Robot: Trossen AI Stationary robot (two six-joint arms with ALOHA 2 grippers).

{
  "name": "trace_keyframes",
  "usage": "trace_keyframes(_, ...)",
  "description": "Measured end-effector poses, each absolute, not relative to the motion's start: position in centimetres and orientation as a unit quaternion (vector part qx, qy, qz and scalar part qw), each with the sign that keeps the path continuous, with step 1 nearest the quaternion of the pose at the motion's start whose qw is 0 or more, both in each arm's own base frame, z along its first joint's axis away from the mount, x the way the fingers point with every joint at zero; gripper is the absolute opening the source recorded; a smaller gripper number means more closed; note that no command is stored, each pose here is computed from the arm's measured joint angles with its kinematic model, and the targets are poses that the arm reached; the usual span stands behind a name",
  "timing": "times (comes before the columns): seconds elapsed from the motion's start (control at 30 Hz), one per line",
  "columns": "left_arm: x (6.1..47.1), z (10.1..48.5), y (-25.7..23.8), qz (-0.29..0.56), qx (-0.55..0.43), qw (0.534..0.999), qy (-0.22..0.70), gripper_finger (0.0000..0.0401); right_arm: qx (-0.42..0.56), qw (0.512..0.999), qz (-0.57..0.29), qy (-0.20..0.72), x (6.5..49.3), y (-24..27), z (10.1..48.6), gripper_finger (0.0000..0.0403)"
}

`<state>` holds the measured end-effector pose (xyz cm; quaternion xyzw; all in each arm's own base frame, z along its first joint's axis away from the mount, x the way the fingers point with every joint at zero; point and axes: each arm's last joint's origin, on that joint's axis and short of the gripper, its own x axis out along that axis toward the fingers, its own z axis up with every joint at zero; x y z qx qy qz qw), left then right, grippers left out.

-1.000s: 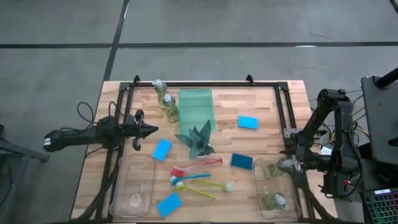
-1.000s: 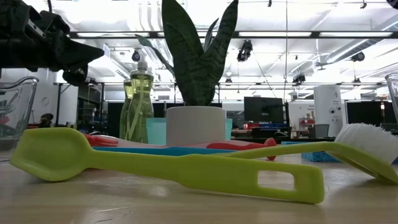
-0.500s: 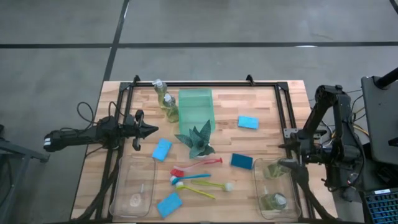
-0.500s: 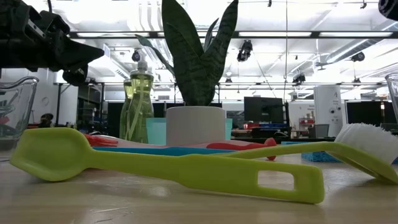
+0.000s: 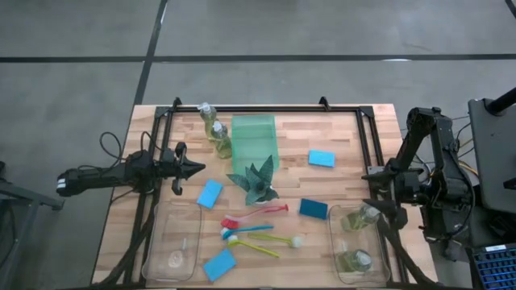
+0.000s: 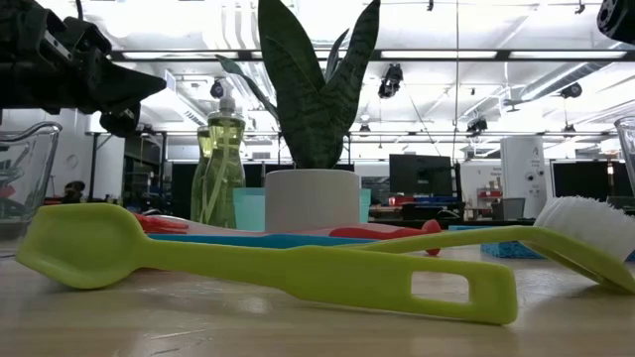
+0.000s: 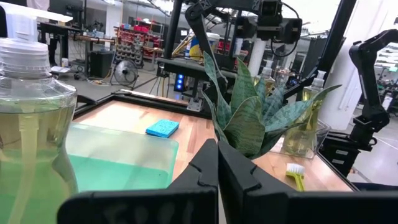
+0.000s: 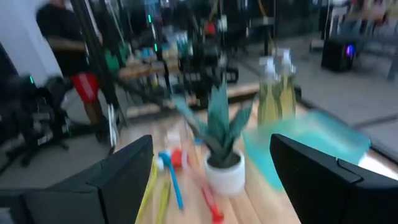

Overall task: Pick & Place Kitchen Sink Supplies
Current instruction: Put the yellow soap dispenser into the right transparent bin

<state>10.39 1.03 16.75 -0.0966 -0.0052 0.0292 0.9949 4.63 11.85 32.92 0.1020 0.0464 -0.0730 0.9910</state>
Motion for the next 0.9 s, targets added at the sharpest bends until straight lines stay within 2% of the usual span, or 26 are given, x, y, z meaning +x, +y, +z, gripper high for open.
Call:
trace_keyframes(0.13, 10.4, 16.8, 1.0, 0.029, -0.097, 0.995, -0.005, 0.0, 0.091, 0.993, -0.072, -0.002, 4.6, 11.8, 33.2, 0.0324)
trace_keyframes(0.53, 10.4, 16.8, 1.0, 0.029, -0.097, 0.995, -0.005, 0.0, 0.076, 0.99, -0.118, -0.01, 5.7, 11.1, 34.9, 0.0296)
trace_keyframes(0.9, 10.4, 16.8, 1.0, 0.029, -0.097, 0.995, -0.005, 0.0, 0.065, 0.972, -0.226, -0.016, 7.9, 9.5, 35.5, 0.0277)
